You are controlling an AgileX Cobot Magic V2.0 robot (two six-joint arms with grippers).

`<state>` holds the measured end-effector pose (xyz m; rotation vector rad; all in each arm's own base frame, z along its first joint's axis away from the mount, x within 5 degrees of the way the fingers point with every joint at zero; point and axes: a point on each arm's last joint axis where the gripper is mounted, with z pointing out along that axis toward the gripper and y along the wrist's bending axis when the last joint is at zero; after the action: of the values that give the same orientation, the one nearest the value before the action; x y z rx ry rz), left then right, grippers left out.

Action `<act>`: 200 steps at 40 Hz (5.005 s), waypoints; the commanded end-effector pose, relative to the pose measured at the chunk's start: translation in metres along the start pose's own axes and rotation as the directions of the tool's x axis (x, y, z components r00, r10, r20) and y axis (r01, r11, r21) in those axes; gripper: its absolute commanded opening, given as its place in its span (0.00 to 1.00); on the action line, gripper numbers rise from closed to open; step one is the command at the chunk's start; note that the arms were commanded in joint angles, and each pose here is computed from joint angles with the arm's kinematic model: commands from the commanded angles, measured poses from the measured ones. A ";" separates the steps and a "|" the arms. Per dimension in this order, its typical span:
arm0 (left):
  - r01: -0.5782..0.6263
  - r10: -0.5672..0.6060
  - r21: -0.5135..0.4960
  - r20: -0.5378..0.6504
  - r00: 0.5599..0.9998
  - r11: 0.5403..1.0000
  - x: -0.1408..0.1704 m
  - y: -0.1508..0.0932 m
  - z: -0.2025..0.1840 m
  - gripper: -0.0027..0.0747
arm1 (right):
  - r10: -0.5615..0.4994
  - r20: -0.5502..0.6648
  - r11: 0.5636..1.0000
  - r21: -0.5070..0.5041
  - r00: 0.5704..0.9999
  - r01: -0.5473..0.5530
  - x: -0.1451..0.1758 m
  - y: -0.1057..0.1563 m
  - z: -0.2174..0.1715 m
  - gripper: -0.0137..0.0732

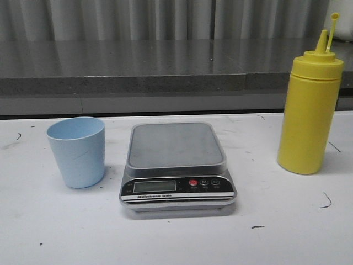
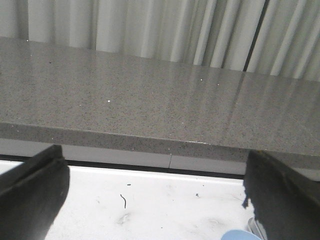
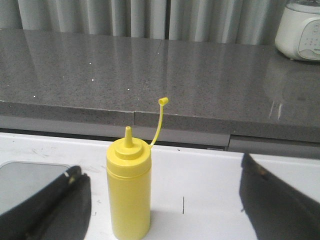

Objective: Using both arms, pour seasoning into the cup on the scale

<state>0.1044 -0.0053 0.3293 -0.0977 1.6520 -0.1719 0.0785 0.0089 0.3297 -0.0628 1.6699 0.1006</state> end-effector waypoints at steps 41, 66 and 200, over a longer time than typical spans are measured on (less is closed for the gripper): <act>-0.136 0.431 0.451 -0.656 0.619 0.882 0.078 -0.149 0.197 0.93 | -0.003 0.092 1.000 0.015 0.996 0.002 -0.017 -0.001 -0.001 0.91; -0.153 0.466 0.454 -0.737 0.489 0.878 0.107 -0.152 0.214 0.11 | -0.003 0.092 1.000 0.015 0.996 0.002 -0.017 -0.001 -0.001 0.91; -0.117 0.169 0.302 -0.150 0.974 0.946 0.001 -0.040 0.016 0.01 | -0.003 0.081 1.000 0.014 0.997 0.002 -0.016 -0.001 -0.001 0.91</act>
<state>0.1331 -0.0513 0.3226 0.3165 1.9853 -0.2684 0.0783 0.0091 0.3284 -0.0646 1.6848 0.1026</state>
